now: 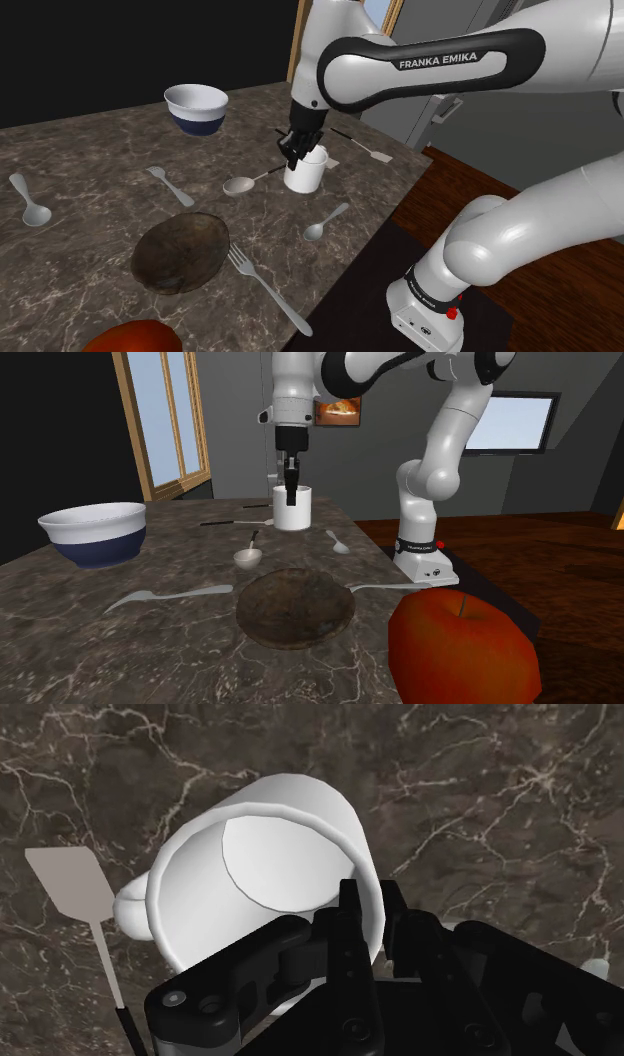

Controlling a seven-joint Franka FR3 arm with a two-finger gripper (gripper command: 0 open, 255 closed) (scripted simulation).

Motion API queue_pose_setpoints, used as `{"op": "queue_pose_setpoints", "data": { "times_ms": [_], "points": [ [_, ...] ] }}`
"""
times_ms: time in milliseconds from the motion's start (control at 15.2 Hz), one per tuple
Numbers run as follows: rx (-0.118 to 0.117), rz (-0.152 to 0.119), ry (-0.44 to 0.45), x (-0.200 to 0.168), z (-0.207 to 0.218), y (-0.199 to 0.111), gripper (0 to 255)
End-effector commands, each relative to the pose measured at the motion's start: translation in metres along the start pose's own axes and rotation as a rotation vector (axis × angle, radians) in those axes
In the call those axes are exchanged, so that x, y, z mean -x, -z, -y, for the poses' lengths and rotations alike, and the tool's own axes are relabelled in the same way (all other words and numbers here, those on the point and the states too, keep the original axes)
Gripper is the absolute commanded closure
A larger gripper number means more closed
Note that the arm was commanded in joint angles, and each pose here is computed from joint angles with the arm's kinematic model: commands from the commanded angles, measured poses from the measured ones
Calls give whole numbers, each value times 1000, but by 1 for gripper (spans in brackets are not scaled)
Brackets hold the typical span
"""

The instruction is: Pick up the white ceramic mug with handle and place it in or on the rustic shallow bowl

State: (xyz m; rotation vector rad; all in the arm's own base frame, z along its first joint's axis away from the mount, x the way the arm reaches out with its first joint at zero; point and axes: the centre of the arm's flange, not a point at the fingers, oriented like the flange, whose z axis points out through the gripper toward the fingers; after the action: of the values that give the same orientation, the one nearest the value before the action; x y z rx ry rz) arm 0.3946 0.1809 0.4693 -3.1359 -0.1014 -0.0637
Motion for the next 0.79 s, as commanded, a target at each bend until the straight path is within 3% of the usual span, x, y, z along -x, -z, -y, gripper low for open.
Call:
{"op": "queue_pose_setpoints", "data": {
  "times_ms": [0,726],
  "points": [
    [0,0,0,0,0,10,255],
    [0,0,0,-2,0,68,255]
  ]
}}
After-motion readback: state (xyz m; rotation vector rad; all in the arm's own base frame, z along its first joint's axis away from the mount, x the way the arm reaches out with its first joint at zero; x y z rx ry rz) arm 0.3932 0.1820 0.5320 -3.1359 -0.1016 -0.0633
